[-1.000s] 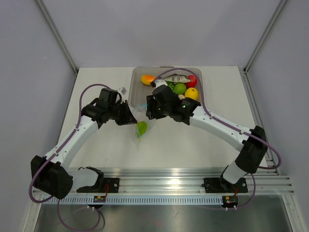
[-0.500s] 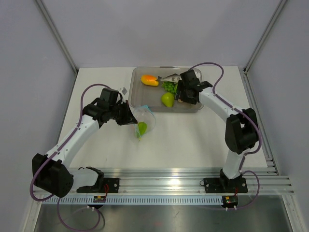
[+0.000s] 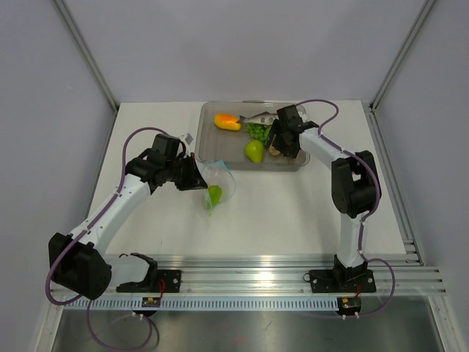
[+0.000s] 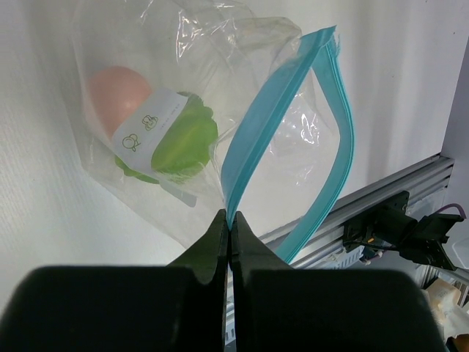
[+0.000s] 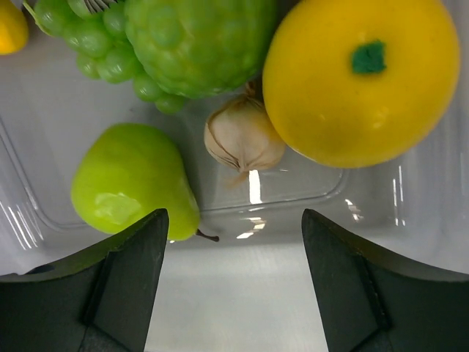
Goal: Place the food in the zip-top bag and seal the zipper
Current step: Pick up the fake vegetable from the bin.
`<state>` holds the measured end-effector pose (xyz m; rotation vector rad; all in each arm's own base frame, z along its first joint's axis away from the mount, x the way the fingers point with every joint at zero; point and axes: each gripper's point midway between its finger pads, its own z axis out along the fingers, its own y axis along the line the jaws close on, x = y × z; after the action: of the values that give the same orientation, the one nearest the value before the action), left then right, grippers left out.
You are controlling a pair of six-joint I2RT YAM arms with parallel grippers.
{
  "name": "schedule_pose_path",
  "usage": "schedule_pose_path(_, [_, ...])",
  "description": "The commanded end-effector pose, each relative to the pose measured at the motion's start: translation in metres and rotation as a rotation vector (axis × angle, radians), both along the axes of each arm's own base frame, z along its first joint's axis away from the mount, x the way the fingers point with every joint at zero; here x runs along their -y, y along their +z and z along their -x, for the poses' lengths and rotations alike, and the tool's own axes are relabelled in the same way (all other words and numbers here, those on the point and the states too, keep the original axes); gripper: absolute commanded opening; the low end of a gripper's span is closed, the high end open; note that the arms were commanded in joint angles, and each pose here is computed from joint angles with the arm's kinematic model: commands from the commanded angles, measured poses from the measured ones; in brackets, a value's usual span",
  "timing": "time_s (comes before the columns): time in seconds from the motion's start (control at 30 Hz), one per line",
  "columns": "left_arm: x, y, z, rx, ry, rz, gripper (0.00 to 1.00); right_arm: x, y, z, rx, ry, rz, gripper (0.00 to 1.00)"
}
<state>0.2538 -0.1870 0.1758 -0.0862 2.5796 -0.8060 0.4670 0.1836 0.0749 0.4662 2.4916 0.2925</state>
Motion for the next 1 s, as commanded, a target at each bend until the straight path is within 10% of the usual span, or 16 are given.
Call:
schedule_pose_path(0.0, [-0.001, 0.015, -0.009, 0.059, -0.007, 0.001, 0.00, -0.015, 0.019, -0.030, 0.080, -0.024, -0.070, 0.81])
schedule_pose_path(0.97, [0.004, 0.007, -0.001, 0.049, -0.035, 0.038, 0.00, -0.005, -0.025, -0.050, 0.072, -0.063, 0.029, 0.68])
